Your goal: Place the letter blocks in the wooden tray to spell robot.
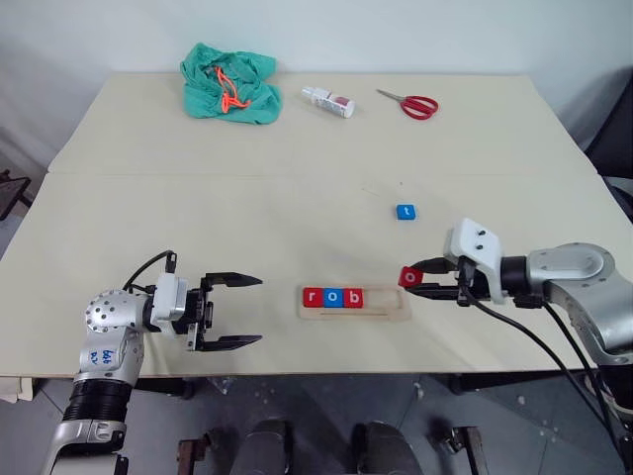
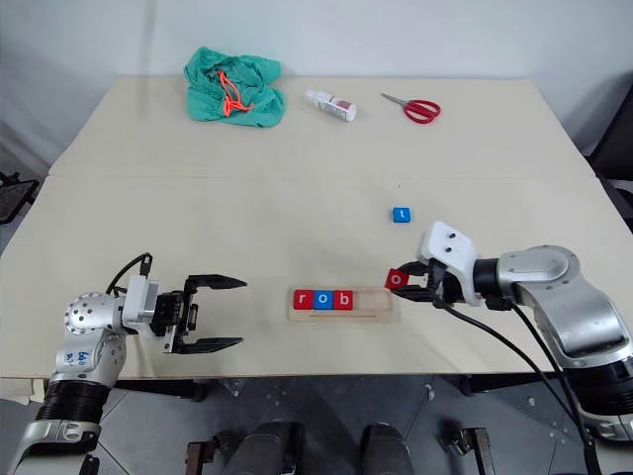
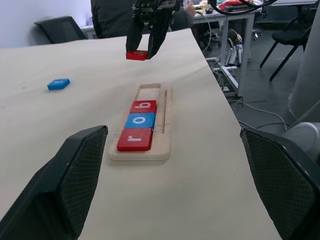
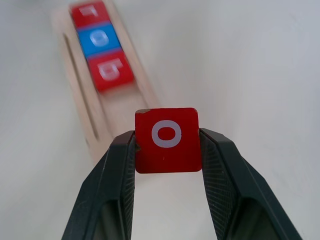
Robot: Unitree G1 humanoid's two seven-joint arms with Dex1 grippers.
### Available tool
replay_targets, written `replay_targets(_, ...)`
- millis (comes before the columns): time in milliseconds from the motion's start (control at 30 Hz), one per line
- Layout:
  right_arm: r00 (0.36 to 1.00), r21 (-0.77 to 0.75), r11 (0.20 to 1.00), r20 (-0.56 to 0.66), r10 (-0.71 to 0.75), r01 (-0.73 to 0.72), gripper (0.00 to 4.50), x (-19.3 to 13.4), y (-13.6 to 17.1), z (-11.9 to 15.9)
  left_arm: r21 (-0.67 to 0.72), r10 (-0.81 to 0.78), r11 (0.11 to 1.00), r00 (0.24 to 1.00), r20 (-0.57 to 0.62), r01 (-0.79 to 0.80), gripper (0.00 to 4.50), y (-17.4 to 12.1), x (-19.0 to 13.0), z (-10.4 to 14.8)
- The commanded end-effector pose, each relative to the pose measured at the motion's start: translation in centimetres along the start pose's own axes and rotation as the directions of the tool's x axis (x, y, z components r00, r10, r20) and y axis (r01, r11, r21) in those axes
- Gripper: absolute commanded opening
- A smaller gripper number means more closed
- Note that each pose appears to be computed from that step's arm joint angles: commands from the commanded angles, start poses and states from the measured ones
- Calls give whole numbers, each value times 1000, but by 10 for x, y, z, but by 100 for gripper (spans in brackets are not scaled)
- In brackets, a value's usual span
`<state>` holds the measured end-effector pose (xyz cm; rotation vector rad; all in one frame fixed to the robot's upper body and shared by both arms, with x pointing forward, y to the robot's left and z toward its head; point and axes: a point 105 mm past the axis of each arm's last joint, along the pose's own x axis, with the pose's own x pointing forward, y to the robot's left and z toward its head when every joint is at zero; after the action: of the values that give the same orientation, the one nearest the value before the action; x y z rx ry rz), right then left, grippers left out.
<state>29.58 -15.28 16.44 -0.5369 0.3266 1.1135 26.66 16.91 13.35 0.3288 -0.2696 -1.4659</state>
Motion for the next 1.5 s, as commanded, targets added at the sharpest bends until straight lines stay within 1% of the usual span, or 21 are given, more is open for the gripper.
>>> replay_targets(33,998,-42,997,7,58,-58,145,13,12,9,17,-11,1000,1000,6,10,450,0,1,2)
replay_targets(267,992,-55,991,6,124,-123,145,34,20,9,15,7,1000,1000,8,-7,450,-5,-1,2)
replay_targets(700,989,-95,985,-30,143,-146,145,46,13,2,15,39,999,999,0,-39,450,-10,-3,2)
replay_targets(767,988,-100,984,-31,148,-151,219,47,14,2,15,42,999,999,1,-42,450,-10,-3,2)
replay_targets(1000,989,-115,983,-37,142,-145,445,45,14,5,16,44,999,999,1,-44,450,-8,-2,1)
replay_targets(1100,993,-119,986,-17,115,-116,445,42,10,11,17,43,999,999,1,-43,450,-6,-2,1)
replay_targets(1200,997,-90,993,19,81,-79,445,38,8,19,19,40,999,999,2,-40,450,-4,-1,1)
replay_targets(1333,996,-53,995,31,83,-81,445,30,17,20,21,36,999,999,4,-36,450,-3,0,1)
replay_targets(1433,995,-22,995,34,95,-94,387,23,29,17,21,33,999,999,5,-33,450,-2,1,1)
replay_targets(1467,995,-10,995,29,96,-95,360,22,32,16,21,32,999,999,6,-32,450,-2,1,1)
replay_targets(1500,995,0,995,23,95,-95,322,21,34,14,21,32,999,999,6,-32,450,-2,1,1)
